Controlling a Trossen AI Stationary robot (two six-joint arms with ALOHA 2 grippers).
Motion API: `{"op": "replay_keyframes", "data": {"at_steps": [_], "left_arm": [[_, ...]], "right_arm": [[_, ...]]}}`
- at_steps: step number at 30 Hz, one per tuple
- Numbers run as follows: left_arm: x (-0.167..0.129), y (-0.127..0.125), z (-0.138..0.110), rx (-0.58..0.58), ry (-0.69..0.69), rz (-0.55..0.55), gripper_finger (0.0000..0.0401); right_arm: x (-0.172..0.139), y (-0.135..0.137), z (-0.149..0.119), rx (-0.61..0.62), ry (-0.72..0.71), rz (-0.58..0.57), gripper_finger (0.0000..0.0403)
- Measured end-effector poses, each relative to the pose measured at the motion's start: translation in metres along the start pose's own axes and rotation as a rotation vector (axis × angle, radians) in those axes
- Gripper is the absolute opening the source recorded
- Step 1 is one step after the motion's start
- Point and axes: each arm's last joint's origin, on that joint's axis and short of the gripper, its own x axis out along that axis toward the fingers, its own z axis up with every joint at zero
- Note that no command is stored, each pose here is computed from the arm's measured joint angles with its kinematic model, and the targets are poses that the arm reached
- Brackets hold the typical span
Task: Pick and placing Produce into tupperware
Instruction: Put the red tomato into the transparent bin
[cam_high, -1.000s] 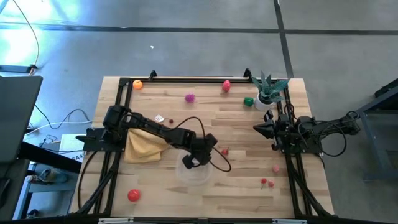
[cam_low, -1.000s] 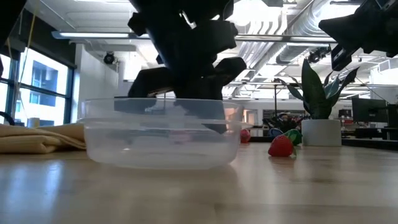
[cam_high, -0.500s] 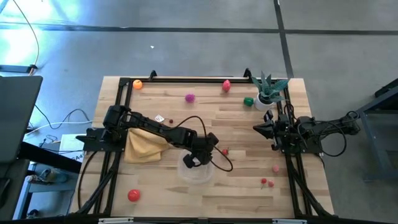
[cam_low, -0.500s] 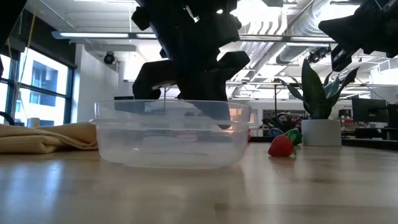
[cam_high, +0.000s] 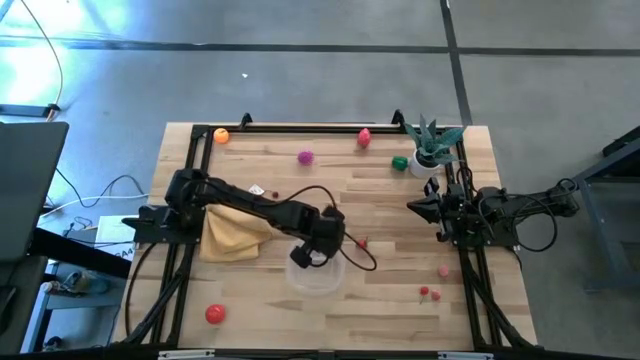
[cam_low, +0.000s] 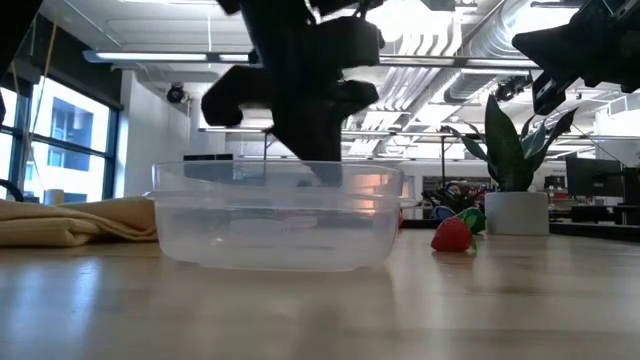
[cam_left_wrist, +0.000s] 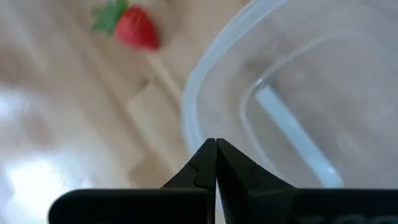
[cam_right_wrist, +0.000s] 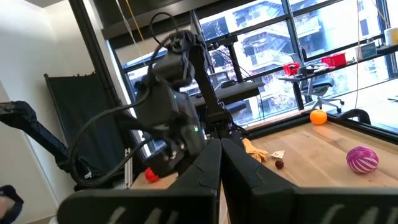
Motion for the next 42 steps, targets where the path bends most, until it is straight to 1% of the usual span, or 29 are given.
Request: {"op": "replay_keyframes", "data": {"at_steps": [4,9,13,17,21,24,29,33,36,42], "left_arm": [[-0.019,0.005,0.000,-0.065,0.111,0.012,0.0001],[-0.044,0.007,-0.002,-0.118,0.231,-0.027,0.0001],[-0.062,0.001,-0.007,-0.120,0.311,-0.062,0.0001],[-0.084,-0.011,-0.010,-0.129,0.346,-0.066,0.0001],[-0.114,-0.028,-0.011,-0.141,0.333,-0.052,0.0001],[-0.143,-0.045,-0.012,-0.149,0.301,-0.012,0.0001],[-0.194,-0.078,-0.020,-0.174,0.214,0.077,0.0001],[-0.226,-0.106,-0.029,-0.199,0.139,0.110,0.0001],[-0.240,-0.125,-0.032,-0.227,0.092,0.116,0.0001],[-0.252,-0.160,-0.031,-0.202,0.027,0.150,0.0001]], "right_arm": [[0.000,0.000,0.000,0.000,0.000,0.000,0.0000],[0.000,0.000,0.000,0.000,0.000,0.000,0.0000],[0.000,0.000,0.000,0.000,0.000,0.000,0.0000],[0.000,0.000,0.000,0.000,-0.001,-0.005,0.0000],[0.000,0.000,-0.001,-0.003,0.010,-0.011,0.0000],[0.000,-0.001,-0.002,-0.005,0.023,-0.015,0.0000],[0.000,-0.001,-0.003,-0.006,0.033,-0.017,0.0000],[0.000,-0.001,-0.005,-0.009,0.045,-0.020,0.0000],[0.000,-0.002,-0.006,-0.012,0.057,-0.023,0.0000],[0.000,-0.002,-0.007,-0.014,0.066,-0.035,0.0000]]}}
